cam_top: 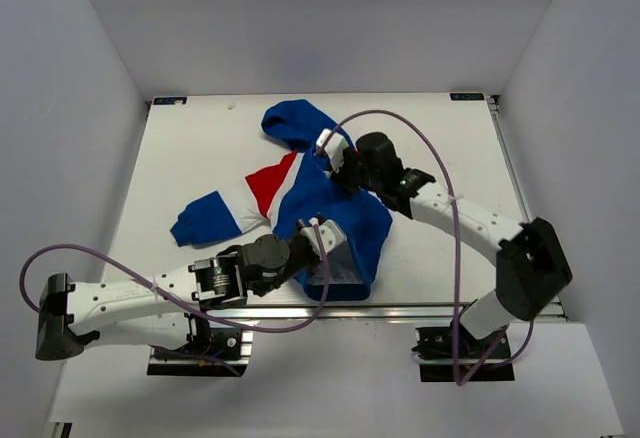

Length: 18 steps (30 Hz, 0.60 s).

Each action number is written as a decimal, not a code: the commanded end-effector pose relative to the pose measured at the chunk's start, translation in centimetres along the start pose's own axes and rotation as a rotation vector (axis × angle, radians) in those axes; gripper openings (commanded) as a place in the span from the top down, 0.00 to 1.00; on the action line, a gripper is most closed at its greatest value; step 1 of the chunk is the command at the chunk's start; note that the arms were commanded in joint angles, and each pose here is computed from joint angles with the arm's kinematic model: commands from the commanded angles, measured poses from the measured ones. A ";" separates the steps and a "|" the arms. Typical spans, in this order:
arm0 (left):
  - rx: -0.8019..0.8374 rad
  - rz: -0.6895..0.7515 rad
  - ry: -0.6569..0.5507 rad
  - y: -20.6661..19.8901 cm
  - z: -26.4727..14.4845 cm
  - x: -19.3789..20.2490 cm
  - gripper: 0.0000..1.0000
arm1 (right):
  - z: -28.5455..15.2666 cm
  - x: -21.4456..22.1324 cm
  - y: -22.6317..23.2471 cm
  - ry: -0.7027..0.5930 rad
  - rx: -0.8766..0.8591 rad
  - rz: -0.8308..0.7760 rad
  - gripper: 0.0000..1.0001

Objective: Zip up the jacket

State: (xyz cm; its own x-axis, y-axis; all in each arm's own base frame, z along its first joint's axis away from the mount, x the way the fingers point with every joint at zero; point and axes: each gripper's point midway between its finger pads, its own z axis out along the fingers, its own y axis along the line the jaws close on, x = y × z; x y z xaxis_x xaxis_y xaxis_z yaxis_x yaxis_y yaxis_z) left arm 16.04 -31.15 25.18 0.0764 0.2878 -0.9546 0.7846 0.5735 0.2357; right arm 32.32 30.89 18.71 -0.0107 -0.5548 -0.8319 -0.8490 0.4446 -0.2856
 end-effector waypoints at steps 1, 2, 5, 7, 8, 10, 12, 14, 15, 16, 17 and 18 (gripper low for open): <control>0.151 -0.139 -0.116 -2.4 -1.6 -3.9 1.00 | 0.6 -2.6 -9.1 -0.069 0.278 0.020 1.00; 0.154 -0.144 -0.101 -2.6 -1.6 -3.5 1.00 | 1.0 -2.6 -10.2 -0.076 0.302 0.024 1.00; 0.189 -0.199 -0.080 -3.4 -1.9 -2.9 1.00 | 2.5 -1.5 -14.0 -0.061 0.363 0.060 1.00; 0.248 -0.248 -0.080 -4.6 -2.2 -2.7 1.00 | 3.6 -1.1 -16.6 -0.057 0.395 0.084 1.00; 0.269 -0.263 -0.076 -5.0 -2.3 -2.5 1.00 | 3.9 -1.0 -17.5 -0.057 0.411 0.093 1.00; 0.322 -0.304 -0.057 -6.3 -2.4 -2.0 1.00 | 5.5 0.3 -19.0 -0.032 0.421 0.102 1.00; 0.353 -0.342 -0.030 -7.0 -2.6 -1.6 1.00 | 6.9 0.3 -21.0 -0.034 0.450 0.101 1.00; 0.359 -0.362 -0.014 -7.2 -2.8 -1.3 1.00 | 8.4 0.5 -23.2 -0.034 0.480 0.103 1.00; 0.359 -0.377 0.000 -7.3 -2.9 -1.0 1.00 | 8.8 0.9 -24.0 -0.023 0.491 0.109 1.00; 0.364 -0.383 -0.001 -7.3 -3.1 -1.0 1.00 | 9.2 1.0 -24.7 -0.024 0.501 0.112 1.00; 0.364 -0.388 -0.001 -7.3 -3.2 -0.8 1.00 | 10.7 2.6 -25.0 0.004 0.497 0.120 1.00; 0.370 -0.400 0.001 -7.5 -3.3 -0.8 1.00 | 10.7 1.3 -26.3 -0.023 0.526 0.111 1.00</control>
State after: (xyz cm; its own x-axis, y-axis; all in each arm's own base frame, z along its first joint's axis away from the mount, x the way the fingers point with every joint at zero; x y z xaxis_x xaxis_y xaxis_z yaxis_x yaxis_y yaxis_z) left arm 14.72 -30.80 22.50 -0.1772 0.1770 -0.9681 0.8037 0.5938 -0.0385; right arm 51.94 30.58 14.65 -0.1857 -0.5131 -0.8380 -0.7161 0.6546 -0.2421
